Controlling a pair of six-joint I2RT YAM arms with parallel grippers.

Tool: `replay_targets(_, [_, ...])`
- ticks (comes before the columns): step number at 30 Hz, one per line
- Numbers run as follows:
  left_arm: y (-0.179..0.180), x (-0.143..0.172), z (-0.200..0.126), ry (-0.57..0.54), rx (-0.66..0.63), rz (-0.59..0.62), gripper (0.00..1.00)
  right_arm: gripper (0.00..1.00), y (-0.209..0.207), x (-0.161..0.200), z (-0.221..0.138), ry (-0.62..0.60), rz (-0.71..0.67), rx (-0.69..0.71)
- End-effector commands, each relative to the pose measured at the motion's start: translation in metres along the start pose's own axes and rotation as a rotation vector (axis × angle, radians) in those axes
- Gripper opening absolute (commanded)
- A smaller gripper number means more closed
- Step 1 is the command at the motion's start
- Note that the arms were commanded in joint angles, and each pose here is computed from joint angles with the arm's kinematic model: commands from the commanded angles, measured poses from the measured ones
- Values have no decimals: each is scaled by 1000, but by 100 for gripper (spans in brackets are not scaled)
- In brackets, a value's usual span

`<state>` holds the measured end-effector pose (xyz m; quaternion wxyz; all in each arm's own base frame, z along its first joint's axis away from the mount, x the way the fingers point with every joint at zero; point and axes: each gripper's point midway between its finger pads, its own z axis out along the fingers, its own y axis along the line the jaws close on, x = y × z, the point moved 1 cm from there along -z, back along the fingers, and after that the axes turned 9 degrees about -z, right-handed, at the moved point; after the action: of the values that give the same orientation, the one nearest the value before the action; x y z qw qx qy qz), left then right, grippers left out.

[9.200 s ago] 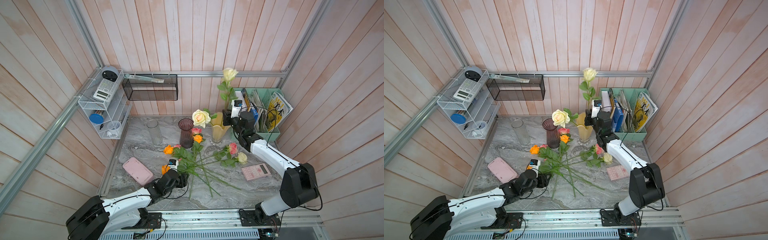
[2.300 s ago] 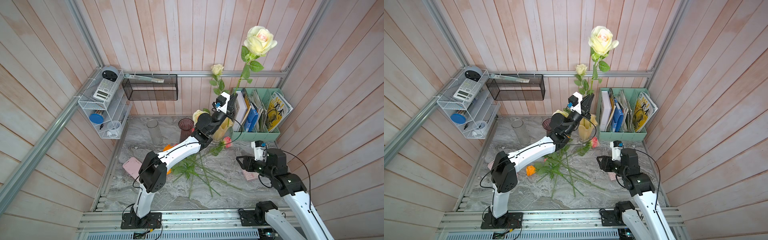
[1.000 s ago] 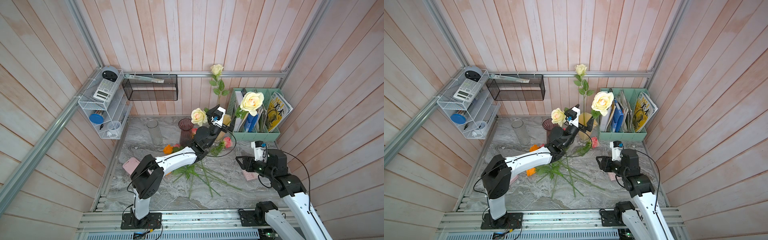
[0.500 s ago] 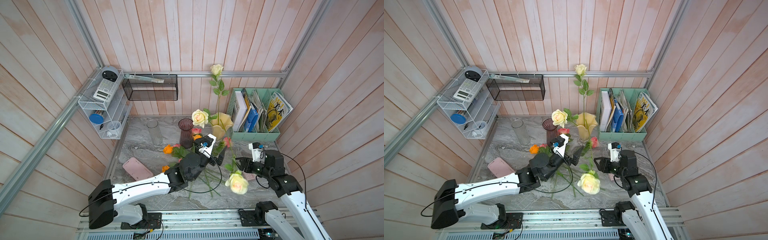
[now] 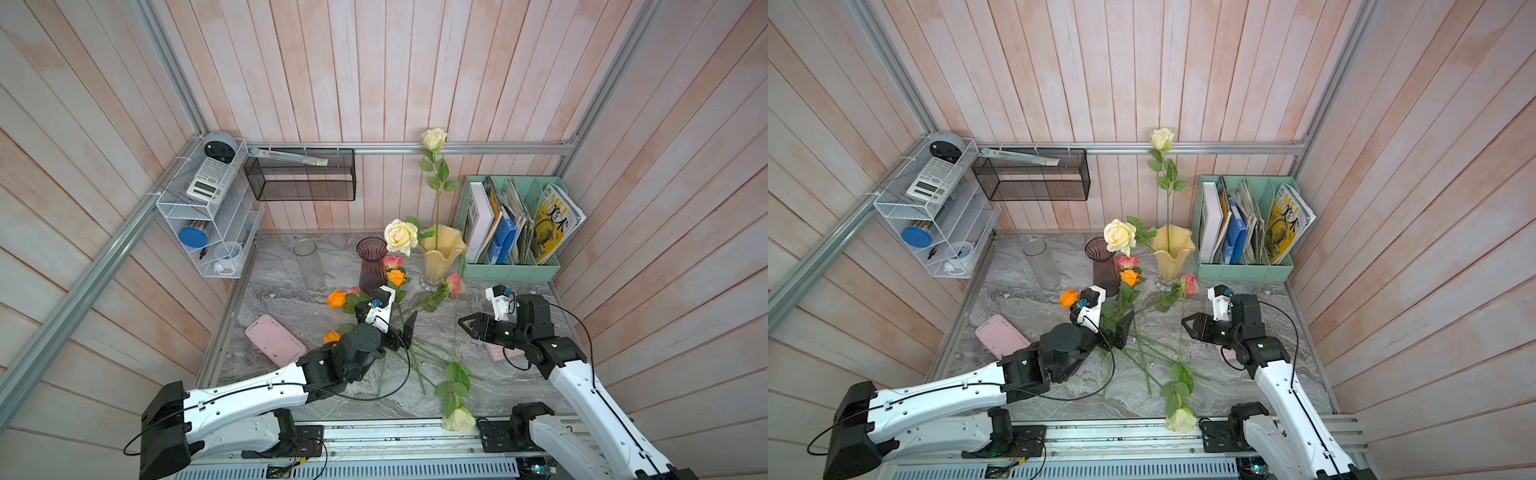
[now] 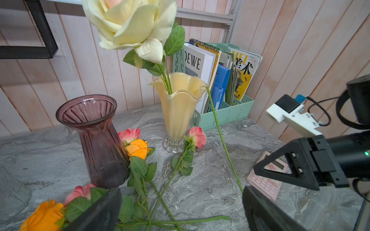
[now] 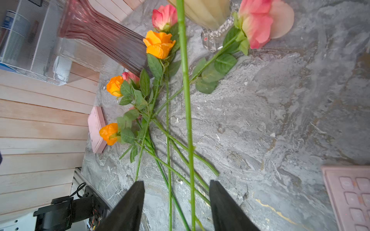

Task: Arrange the flowers in different vases according to their colors
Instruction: Pick up the flower at the center of the board.

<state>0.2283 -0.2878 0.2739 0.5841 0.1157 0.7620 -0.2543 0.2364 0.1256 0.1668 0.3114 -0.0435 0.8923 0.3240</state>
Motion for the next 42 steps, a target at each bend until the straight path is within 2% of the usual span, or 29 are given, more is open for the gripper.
replay_targets(1, [7,19,6,26,-24,-2,100,58,-4,-4,-2,-4,-17,40])
replay_targets(7, [10,22,15,32,-11,-38,100,58,-16,-8,-13,16,-70,162])
replay_targets(14, [15,26,20,68,9,-63,100,59,-34,-25,-37,119,-136,394])
replay_targets(17, [10,34,21,101,66,-98,100,61,-31,-37,-42,218,-214,459])
replay_targets(20, [4,48,23,137,113,-115,100,62,-19,-46,-33,369,-383,496])
replay_targets(24, [10,55,21,148,111,-149,100,62,-18,-50,-20,543,-581,564])
replay_targets(29, [37,47,12,138,118,-242,100,63,-34,-19,-13,837,-903,651])
replay_targets(33, [40,43,2,153,129,-220,100,65,-54,7,-4,1033,-1098,653])
replay_targets(39, [54,44,-6,149,137,-262,100,67,-69,24,9,1118,-1192,610])
replay_targets(42, [61,44,-9,142,139,-283,100,67,-80,27,18,1131,-1292,625])
